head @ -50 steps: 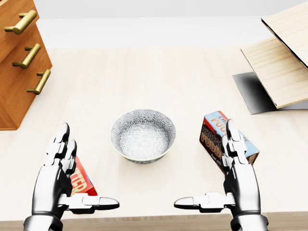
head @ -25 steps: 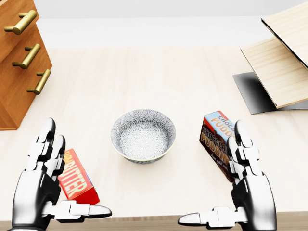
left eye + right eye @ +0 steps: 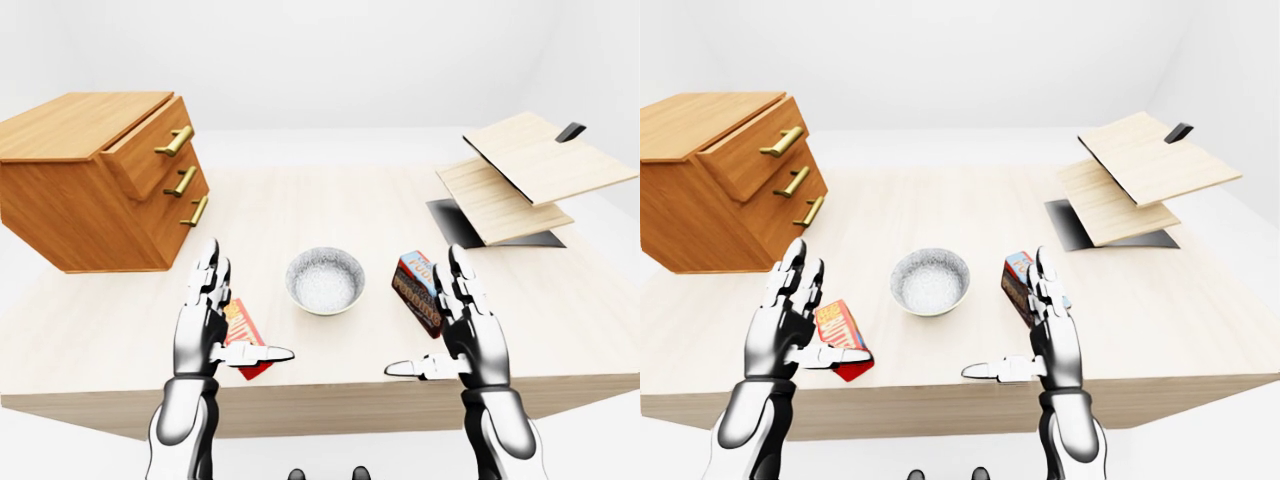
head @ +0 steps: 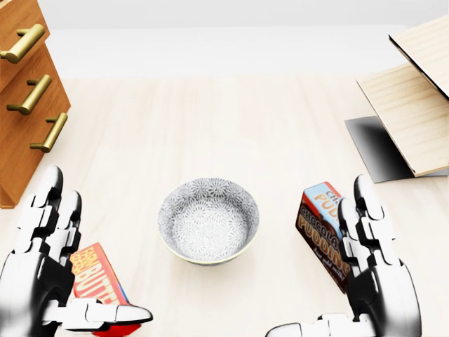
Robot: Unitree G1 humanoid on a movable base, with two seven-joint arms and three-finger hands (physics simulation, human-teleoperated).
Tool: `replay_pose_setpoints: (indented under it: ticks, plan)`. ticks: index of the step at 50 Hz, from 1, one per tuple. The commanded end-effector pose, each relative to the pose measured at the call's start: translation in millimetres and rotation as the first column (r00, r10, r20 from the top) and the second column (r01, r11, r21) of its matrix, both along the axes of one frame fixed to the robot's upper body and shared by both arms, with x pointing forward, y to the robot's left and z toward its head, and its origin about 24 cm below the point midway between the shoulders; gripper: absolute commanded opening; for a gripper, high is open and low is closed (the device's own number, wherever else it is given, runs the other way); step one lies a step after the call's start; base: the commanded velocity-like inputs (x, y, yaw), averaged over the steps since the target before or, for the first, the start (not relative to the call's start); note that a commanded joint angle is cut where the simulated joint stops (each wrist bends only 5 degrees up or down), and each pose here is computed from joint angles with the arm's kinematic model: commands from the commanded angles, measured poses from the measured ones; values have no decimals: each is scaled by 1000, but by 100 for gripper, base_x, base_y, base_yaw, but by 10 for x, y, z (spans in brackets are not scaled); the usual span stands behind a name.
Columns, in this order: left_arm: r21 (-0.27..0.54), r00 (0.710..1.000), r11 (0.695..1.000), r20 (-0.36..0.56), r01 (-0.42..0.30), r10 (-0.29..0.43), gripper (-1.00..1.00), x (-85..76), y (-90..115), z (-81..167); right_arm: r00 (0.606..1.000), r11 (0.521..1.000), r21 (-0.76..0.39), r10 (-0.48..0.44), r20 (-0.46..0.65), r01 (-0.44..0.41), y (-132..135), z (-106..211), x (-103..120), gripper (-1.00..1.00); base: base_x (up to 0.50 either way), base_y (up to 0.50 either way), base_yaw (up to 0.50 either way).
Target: Close the top drawer of the cabinet and put the bowl on top of it.
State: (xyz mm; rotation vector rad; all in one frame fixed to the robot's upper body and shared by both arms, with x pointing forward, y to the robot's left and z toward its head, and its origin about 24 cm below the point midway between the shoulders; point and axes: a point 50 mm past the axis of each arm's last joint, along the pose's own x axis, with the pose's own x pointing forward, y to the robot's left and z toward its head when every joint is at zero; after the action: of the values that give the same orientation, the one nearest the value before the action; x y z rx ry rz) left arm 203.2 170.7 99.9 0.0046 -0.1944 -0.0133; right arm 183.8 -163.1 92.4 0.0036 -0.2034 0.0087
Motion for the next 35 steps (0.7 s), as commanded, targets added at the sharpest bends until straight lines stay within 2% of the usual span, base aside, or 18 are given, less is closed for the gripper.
replay_pose_setpoints:
  ticks: [1, 23, 35]
  plan:
    - [-3, 1000, 1000, 8, -2, 2, 100, -6, 25, 18, 1000, 1000, 7, 4, 11, -4, 0, 20, -28, 100, 32, 0, 0]
    - [-2, 1000, 1000, 9, -3, 3, 100, -5, 33, 18, 1000, 1000, 3, 7, 8, -7, 20, -8, -3, 100, 32, 0, 0]
    - [-1, 1000, 1000, 7, 0, 0, 100, -9, 26, 15, 1000, 1000, -4, 16, 10, -16, 19, -14, -7, 100, 0, 0, 0]
